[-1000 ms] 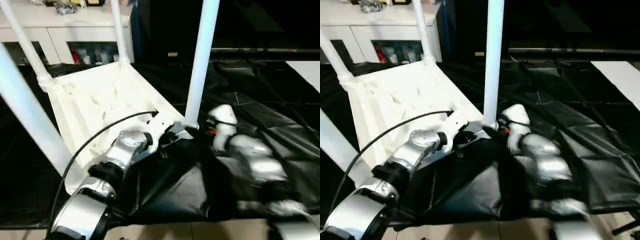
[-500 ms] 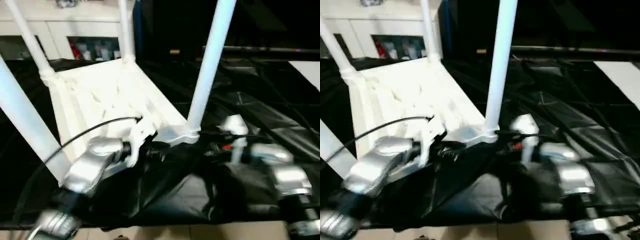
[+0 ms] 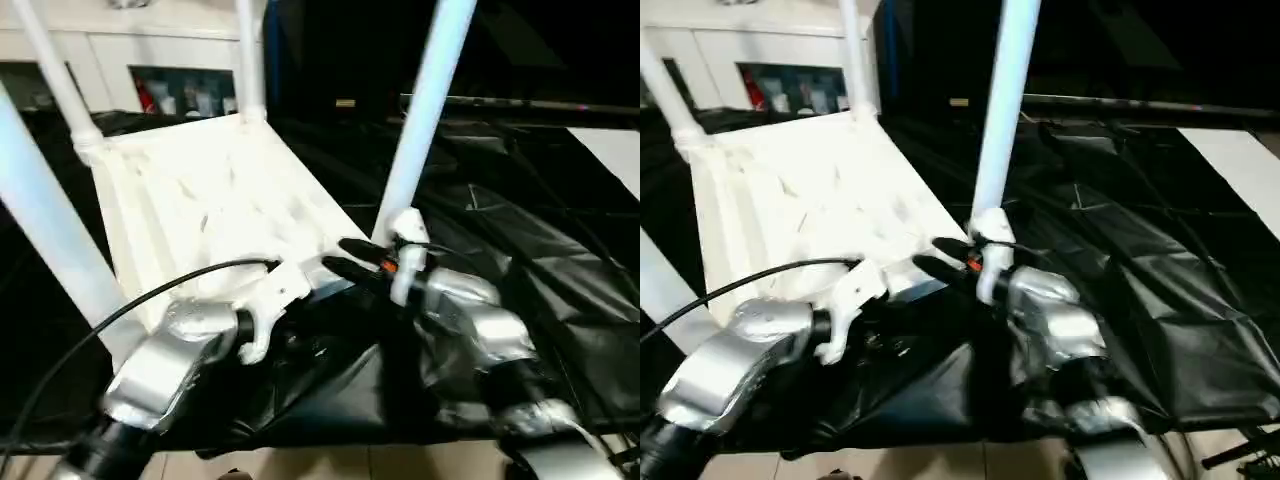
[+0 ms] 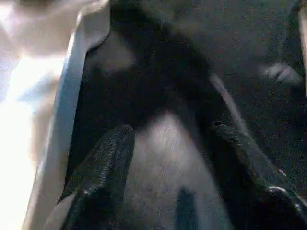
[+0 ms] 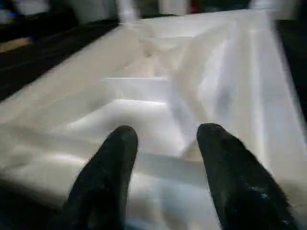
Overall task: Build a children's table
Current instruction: Rotate leg to tighten, then rotate table base
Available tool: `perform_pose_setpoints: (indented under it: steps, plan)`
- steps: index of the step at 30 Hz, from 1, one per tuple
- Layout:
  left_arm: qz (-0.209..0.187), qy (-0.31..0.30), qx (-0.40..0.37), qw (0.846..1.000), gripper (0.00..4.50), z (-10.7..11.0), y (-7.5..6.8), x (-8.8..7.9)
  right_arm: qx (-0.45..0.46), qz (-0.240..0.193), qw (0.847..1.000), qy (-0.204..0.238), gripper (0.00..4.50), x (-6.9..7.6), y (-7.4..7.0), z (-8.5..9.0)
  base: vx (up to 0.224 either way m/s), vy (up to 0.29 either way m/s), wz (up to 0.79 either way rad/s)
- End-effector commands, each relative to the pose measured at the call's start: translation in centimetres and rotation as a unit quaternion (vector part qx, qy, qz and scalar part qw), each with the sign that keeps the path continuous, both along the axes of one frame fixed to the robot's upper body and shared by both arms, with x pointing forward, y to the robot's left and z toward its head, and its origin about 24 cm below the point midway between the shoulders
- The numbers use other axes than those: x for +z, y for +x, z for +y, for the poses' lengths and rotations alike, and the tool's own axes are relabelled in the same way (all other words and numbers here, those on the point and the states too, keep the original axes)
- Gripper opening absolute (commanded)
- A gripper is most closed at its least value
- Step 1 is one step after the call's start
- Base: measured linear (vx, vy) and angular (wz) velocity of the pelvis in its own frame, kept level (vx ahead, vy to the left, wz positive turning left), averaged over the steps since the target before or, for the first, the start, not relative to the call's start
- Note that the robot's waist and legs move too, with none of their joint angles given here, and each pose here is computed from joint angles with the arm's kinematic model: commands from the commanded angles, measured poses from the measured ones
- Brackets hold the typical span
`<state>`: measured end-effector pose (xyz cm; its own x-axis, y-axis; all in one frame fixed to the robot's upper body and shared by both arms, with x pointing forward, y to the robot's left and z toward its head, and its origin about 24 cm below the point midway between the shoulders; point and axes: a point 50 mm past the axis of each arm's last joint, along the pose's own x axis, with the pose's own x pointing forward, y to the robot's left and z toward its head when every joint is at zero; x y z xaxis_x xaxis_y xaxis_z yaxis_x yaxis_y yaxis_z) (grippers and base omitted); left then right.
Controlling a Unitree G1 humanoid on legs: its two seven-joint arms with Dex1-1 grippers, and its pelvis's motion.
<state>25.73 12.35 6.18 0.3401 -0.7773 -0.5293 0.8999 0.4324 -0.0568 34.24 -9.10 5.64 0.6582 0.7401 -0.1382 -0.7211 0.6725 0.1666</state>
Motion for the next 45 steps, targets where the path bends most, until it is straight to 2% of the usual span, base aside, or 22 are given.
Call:
perform_pose_setpoints:
  steps: [1,2,3,6,9,13,16,19,21,24,26,27,29,31,35,39,42,45]
  plan:
    - [-0.007,0.016,0.001,1.000,3.16,0.0,-0.2,0.0,-0.075,-0.002,0.997,-0.019,1.92,0.1,1.3,-0.8,0.000,0.000,0.00]
    - [-0.007,0.016,0.001,1.000,3.27,0.0,-0.2,0.0,-0.077,-0.002,0.997,-0.019,1.77,0.0,1.3,-0.8,0.000,0.000,0.00]
    - [-0.009,0.016,0.002,1.000,3.47,0.0,-0.2,0.1,-0.127,0.004,0.991,-0.032,1.58,0.0,2.1,-1.4,0.000,0.000,0.00]
    - [-0.011,0.008,-0.008,1.000,3.53,-0.2,-0.5,0.1,-0.177,0.010,0.983,-0.039,1.52,0.2,2.9,-2.2,0.000,0.000,0.00]
    - [-0.004,-0.009,-0.030,1.000,3.88,-0.7,-1.2,0.1,-0.231,0.007,0.971,-0.057,1.11,0.6,3.8,-3.3,0.000,0.000,0.00]
    - [0.004,-0.023,-0.035,0.999,4.14,-0.7,-1.6,0.0,-0.272,0.003,0.959,-0.074,0.88,1.1,4.6,-4.5,0.000,0.000,0.00]
    - [0.004,-0.024,-0.041,0.999,4.42,-0.5,-1.7,0.1,-0.289,0.001,0.954,-0.080,0.52,1.4,4.8,-5.2,0.000,0.000,0.00]
    - [0.016,-0.034,-0.051,0.998,4.50,0.3,-2.0,0.4,-0.299,-0.003,0.951,-0.085,0.30,1.8,5.1,-5.9,0.000,0.000,0.00]
    - [0.024,-0.037,-0.053,0.998,4.50,0.8,-2.2,0.6,-0.295,-0.007,0.952,-0.084,0.09,2.1,5.2,-6.1,0.000,0.000,0.00]
    - [0.030,-0.038,-0.038,0.998,4.50,2.5,-2.5,0.9,-0.268,-0.022,0.959,-0.093,0.01,2.6,5.4,-6.2,0.000,0.000,0.00]
    - [0.034,-0.041,-0.039,0.998,4.50,2.7,-2.6,0.9,-0.264,-0.024,0.960,-0.096,0.01,2.6,5.4,-6.2,0.000,0.000,0.00]
    - [0.051,-0.047,-0.046,0.997,4.50,3.7,-3.3,1.2,-0.250,-0.027,0.962,-0.106,0.01,2.5,5.3,-6.6,0.000,0.000,0.00]
    - [0.057,-0.050,-0.050,0.996,4.50,4.0,-3.6,1.3,-0.244,-0.028,0.963,-0.108,0.01,2.5,5.2,-6.6,0.000,0.000,0.00]
    - [0.089,-0.057,-0.057,0.993,4.50,5.0,-4.8,1.6,-0.213,-0.029,0.970,-0.117,0.01,2.0,4.9,-6.7,0.000,0.000,0.00]
    - [0.110,-0.061,-0.060,0.990,4.50,6.0,-6.3,1.9,-0.168,-0.040,0.976,-0.132,0.01,1.4,4.3,-6.7,0.000,0.000,0.00]
    - [0.100,-0.067,-0.038,0.992,4.50,6.9,-6.7,2.1,-0.140,-0.037,0.981,-0.129,0.01,0.8,3.7,-6.9,0.000,0.000,0.00]
    - [0.076,-0.084,0.007,0.994,4.50,8.0,-6.7,2.7,-0.091,-0.029,0.988,-0.121,0.01,-0.2,2.7,-6.9,0.000,0.000,0.00]
    - [0.058,-0.073,0.046,0.995,4.50,9.0,-6.6,2.8,-0.067,-0.017,0.991,-0.118,0.01,-1.0,1.9,-7.0,0.000,0.000,0.00]
